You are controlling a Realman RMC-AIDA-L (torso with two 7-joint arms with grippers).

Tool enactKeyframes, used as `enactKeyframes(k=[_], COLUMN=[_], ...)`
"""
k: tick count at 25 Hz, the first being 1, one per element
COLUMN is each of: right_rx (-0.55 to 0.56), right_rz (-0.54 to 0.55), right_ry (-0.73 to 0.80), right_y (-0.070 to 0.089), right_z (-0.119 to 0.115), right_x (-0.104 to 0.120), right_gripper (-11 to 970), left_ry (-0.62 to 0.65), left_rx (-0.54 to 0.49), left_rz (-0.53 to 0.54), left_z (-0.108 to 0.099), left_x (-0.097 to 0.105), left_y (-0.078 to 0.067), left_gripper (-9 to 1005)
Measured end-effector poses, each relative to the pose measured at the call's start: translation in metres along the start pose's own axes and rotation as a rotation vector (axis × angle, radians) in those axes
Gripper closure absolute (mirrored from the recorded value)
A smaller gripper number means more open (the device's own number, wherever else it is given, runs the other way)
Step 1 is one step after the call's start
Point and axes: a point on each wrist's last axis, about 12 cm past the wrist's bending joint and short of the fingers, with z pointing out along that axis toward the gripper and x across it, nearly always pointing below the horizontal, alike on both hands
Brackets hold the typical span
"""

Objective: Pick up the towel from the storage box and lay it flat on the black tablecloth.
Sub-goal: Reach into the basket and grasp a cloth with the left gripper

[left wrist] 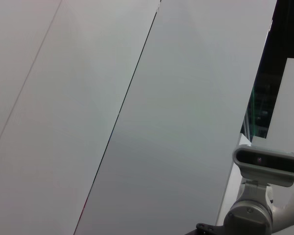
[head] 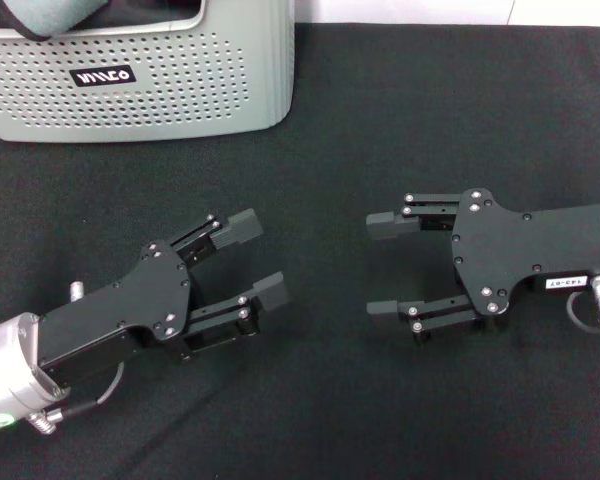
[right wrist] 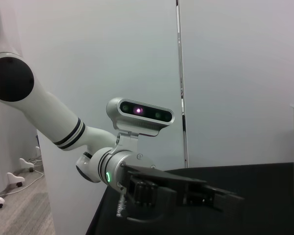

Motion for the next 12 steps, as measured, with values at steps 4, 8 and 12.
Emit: enactKeyframes(k=[4, 8, 12], right_rx=[0.0, -0.001, -0.002], right_rz=[-0.002, -0.003, -0.006], right_ry=[-0.002, -0.002, -0.002], right_y=[0.0, 0.0, 0.0001], right_z=[0.0002, 0.0003, 0.0004], right_x=[-0.0005, -0.0008, -0.0014], right_gripper=[159, 159, 159], left_ry=[-0.003, -0.005, -0.006], left_rx=[-0.001, -0.001, -0.002], left_rz=[0.001, 0.001, 0.001], left_z=[0.0001, 0.0002, 0.0001], left_x=[-0.0004, -0.0005, -0.0007], left_y=[0.0002, 0.0001, 0.0003], left_gripper=[127, 133, 139])
